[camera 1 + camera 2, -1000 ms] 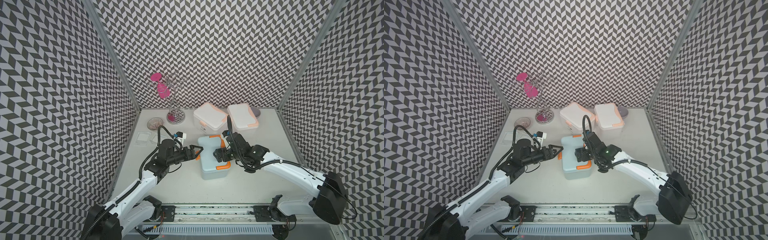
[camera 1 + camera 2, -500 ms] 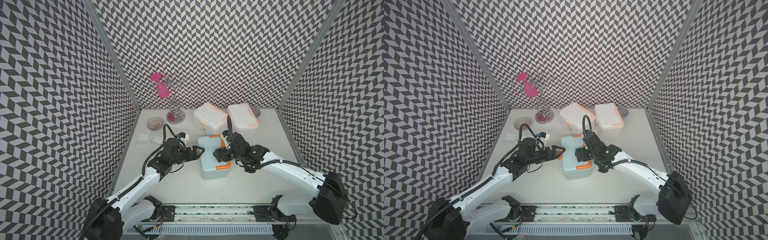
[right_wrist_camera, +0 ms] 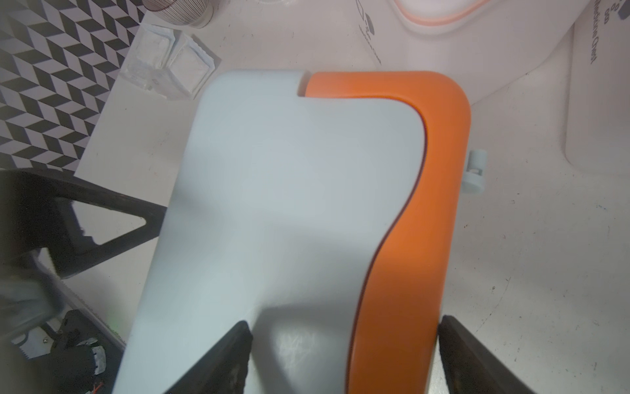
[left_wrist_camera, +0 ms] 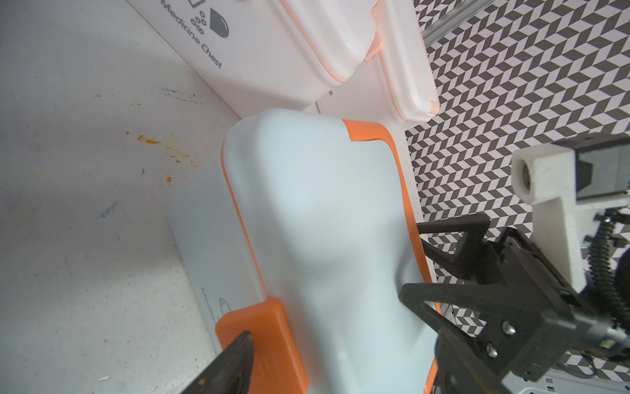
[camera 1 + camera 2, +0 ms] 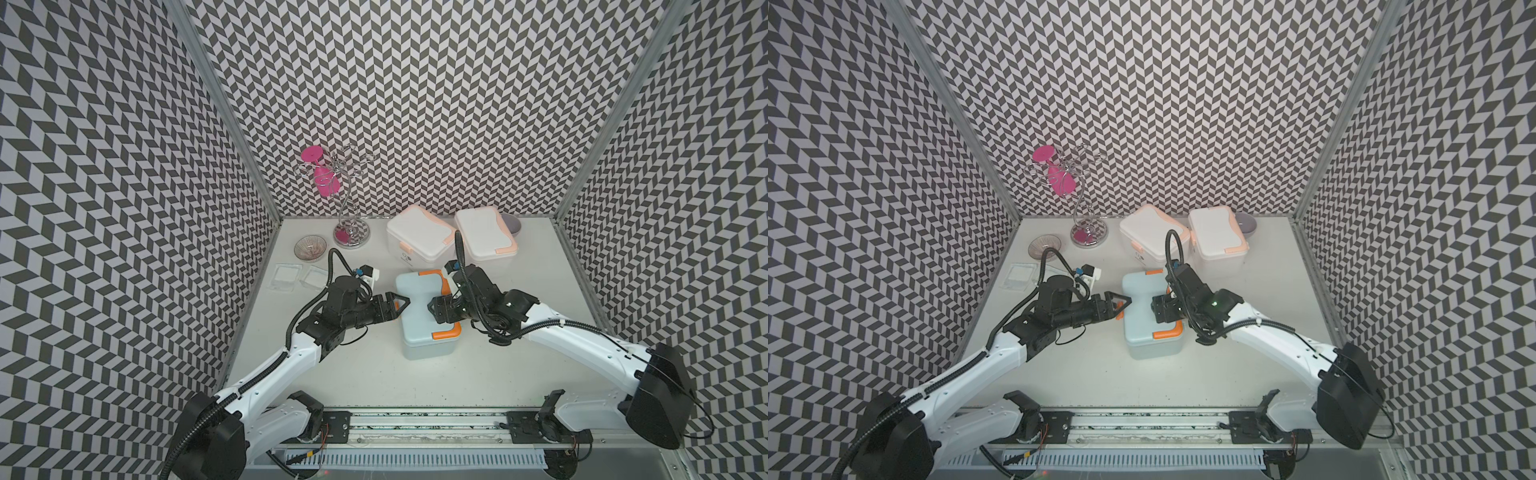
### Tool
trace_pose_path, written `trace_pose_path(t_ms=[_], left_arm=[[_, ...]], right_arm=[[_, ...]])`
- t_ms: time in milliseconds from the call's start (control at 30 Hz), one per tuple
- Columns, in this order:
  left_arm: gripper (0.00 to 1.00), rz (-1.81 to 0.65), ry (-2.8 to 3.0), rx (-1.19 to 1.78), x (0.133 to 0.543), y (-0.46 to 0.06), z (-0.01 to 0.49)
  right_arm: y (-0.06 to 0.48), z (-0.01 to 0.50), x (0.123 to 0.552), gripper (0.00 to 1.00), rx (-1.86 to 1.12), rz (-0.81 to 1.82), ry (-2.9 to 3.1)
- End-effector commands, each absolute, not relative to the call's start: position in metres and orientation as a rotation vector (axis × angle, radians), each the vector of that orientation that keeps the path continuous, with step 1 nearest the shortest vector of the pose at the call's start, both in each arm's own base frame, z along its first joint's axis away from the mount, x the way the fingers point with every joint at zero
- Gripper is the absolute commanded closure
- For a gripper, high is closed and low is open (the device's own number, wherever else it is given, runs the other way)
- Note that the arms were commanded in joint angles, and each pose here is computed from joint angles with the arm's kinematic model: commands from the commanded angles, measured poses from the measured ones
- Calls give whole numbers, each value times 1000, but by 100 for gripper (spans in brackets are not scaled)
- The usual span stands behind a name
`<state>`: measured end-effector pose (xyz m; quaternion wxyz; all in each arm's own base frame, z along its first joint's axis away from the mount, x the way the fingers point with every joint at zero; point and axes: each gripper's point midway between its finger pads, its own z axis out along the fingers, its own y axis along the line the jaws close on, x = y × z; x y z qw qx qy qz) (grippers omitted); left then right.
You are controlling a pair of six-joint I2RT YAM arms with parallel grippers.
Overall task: Open first aid kits and take out gauze
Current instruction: Fasten the fastener of the first aid kit.
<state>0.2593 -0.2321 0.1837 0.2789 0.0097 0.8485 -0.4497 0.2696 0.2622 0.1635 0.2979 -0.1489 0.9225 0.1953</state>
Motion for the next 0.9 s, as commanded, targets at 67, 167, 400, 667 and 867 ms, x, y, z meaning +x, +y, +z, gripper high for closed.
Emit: trace_pose_path(t_ms=[67, 167, 400, 667, 867], left_arm=[[20, -1232, 2257, 45, 259, -236, 187], [19, -1238, 2260, 41, 259, -237, 185], [19, -1262, 2264, 48, 258, -241, 182], [20, -1284, 2271, 58, 255, -247, 178], [20, -1309, 2267, 75, 253, -254, 180]], right_arm=[[257, 151, 262, 20, -413, 493, 2489], [259, 151, 262, 21, -418, 502, 2490], [262, 152, 260, 22, -427, 530, 2486], [264, 151, 259, 22, -432, 539, 2490], [267, 151, 259, 22, -436, 558, 2487]])
